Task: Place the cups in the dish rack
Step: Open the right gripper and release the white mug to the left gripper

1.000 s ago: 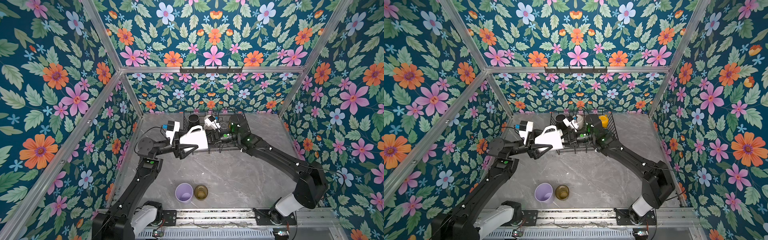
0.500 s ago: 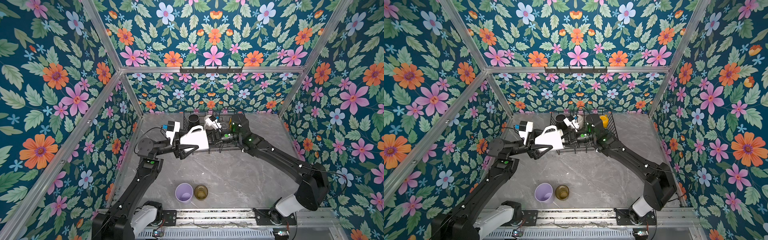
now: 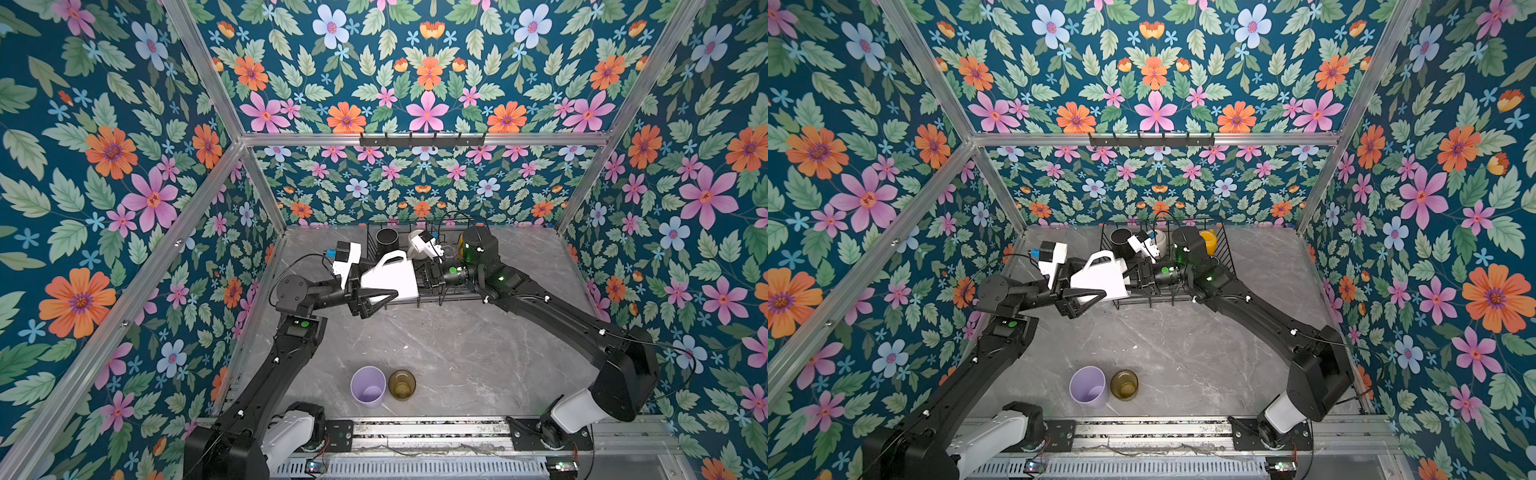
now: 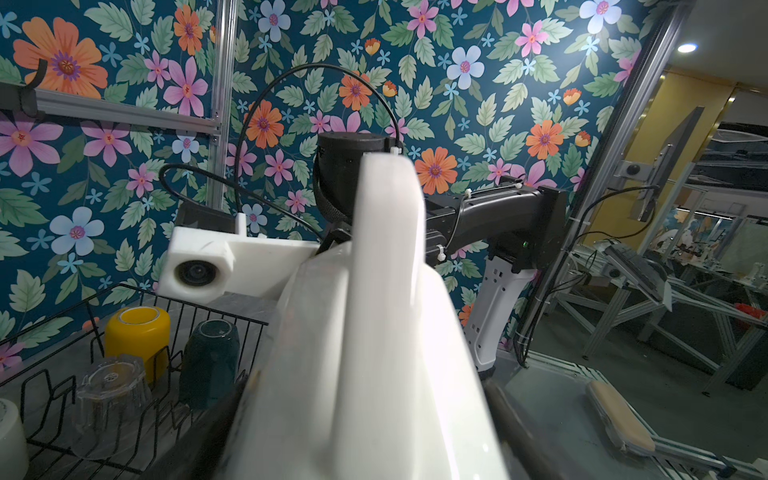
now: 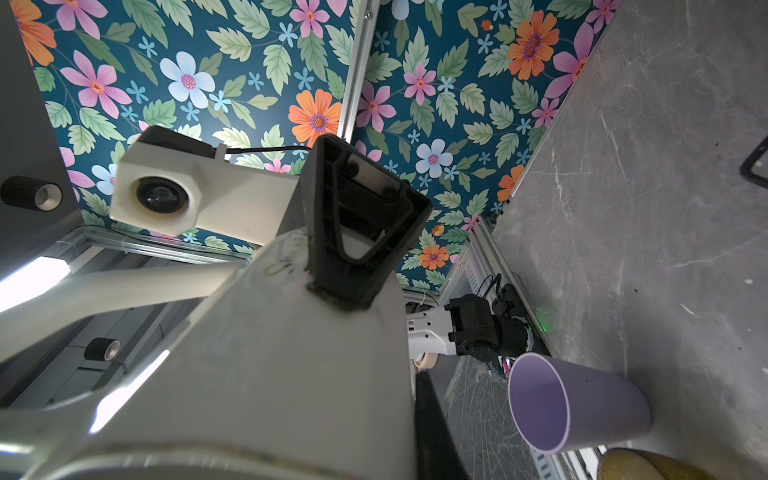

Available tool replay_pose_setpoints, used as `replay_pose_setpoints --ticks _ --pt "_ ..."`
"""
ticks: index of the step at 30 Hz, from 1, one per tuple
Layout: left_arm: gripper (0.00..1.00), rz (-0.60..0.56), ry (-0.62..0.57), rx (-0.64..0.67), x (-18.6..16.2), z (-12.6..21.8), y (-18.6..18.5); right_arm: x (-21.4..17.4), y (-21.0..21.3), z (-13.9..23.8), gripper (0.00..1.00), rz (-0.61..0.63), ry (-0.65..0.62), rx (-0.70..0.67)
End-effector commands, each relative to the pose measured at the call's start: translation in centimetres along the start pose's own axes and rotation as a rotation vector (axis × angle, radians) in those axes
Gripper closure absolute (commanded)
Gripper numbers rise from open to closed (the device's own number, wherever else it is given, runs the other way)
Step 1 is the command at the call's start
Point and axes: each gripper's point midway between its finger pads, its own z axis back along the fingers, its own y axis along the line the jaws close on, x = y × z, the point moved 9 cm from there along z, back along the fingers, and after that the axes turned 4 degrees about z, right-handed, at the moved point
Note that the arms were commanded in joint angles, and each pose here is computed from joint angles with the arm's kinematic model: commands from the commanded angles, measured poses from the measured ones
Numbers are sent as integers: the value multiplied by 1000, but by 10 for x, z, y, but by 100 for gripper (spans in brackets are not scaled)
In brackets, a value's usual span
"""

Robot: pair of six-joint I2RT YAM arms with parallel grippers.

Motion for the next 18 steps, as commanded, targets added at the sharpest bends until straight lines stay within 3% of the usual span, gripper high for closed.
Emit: replay_pose_setpoints --ticks 1,5,12,18 --pt "100 -10 2 1 1 0 -1 6 13 3 100 93 -26 33" --pt "100 -20 -10 46 3 0 3 5 12 3 86 88 -29 29" --pt "100 -46 -32 97 8 0 3 4 10 5 78 76 -38 21" --pt "100 -55 -50 124 11 1 4 3 7 8 64 63 -52 10"
